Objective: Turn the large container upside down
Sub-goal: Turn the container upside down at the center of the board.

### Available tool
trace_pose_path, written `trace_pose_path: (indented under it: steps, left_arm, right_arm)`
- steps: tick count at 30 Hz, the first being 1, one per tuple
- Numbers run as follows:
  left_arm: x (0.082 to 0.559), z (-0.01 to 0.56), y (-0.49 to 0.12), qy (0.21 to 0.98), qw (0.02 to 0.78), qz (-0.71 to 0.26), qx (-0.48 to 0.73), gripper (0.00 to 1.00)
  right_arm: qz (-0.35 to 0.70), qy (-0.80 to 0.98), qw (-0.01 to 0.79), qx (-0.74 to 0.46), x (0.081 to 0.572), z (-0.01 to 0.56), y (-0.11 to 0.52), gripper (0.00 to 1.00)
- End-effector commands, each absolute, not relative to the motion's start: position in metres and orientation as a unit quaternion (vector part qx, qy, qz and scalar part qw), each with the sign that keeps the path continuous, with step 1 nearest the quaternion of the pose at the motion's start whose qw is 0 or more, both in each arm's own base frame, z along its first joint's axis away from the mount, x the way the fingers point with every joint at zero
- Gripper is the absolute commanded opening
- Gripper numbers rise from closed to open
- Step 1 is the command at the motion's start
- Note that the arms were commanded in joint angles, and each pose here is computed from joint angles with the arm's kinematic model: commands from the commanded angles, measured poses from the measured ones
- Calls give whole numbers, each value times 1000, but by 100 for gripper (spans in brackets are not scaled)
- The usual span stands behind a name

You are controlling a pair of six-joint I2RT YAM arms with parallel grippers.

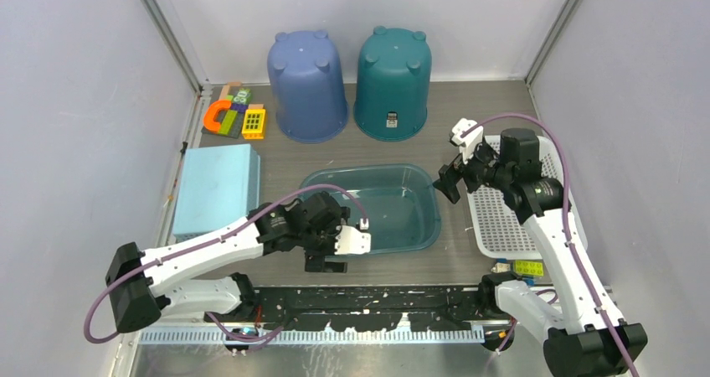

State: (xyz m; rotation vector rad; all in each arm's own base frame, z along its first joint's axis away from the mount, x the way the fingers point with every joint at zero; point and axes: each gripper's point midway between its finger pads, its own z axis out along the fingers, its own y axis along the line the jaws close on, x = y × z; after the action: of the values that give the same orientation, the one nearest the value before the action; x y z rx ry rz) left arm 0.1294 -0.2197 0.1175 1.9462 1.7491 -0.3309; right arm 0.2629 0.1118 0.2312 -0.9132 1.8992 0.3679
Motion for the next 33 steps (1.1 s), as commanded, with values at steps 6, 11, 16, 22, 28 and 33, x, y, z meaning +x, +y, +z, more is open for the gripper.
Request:
trace_pose_path:
  steps: [6,11,16,22,28,33]
  left_arm:
    - [128,100,-238,622,260,-101,732,100]
    - [128,87,-242,618,250,-88,741,98]
    - [128,77,-245,619,241,-87,742,85]
    - [125,75,-246,621,238,-94,741,49]
    - [124,79,-246,619,246,-98,739,45]
    - [121,77,-245,618,240,-104,741,40]
  right_arm:
    - [172,760,504,-374,268,239,118,100]
    - [173,759,503,-376,267,236,117,100]
    - [171,759,503,-377,267,235,116,100]
    - [171,756,503,-382,266,234,117,100]
    - [167,750,506,-392,263,234,117,100]
    - [168,746,504,-401,260,233,117,100]
